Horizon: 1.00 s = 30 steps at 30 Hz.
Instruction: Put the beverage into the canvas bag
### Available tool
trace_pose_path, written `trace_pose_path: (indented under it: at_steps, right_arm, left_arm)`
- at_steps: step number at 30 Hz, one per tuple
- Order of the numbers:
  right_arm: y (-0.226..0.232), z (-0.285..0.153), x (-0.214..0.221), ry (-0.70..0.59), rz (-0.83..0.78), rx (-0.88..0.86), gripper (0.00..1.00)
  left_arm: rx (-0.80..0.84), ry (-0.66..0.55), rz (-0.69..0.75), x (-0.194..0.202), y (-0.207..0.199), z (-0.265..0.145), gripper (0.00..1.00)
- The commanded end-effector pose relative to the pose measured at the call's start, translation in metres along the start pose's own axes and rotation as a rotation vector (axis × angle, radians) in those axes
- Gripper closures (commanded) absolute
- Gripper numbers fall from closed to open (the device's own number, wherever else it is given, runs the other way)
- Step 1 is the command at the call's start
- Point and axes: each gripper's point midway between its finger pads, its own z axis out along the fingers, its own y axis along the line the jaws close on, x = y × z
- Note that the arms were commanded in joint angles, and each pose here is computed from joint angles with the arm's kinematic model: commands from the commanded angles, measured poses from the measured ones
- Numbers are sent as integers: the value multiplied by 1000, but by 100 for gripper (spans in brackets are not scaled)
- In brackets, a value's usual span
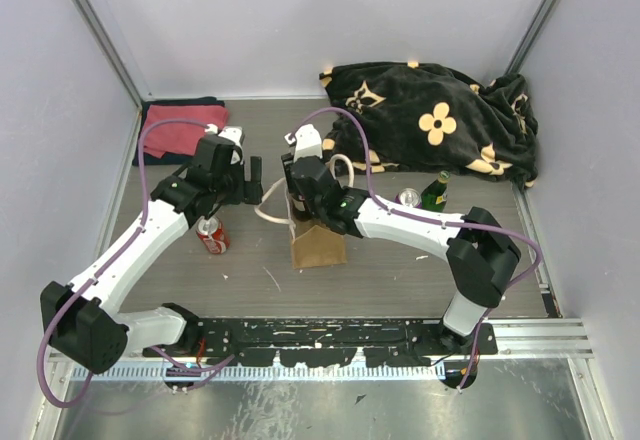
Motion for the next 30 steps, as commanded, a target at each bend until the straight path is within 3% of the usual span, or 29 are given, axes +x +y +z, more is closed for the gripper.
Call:
trace_pose_path:
  at_steps: [1, 4, 10, 20, 25, 30]
  right_arm:
    - [6, -4, -54, -153, 139, -24, 79]
    - [6, -7, -59, -159, 142, -26, 53]
    - [9, -19, -85, -200, 137, -40, 31]
    - [-16, -45, -139, -292, 135, 56, 25]
    - [-80, -62, -169, -288, 97, 239, 22]
    - [-160, -72, -145, -233, 139, 385, 21]
  left_arm:
    - [21, -29, -13, -5, -2, -5, 9]
    - [26, -30, -13, -5, -2, -6, 9]
    - [44, -46, -16, -9, -5, -13, 8]
    - [57, -59, -16, -13, -6, -21, 9]
    - [61, -62, -20, -14, -7, -22, 8]
    - [65, -56, -32, -12, -8, -22, 9]
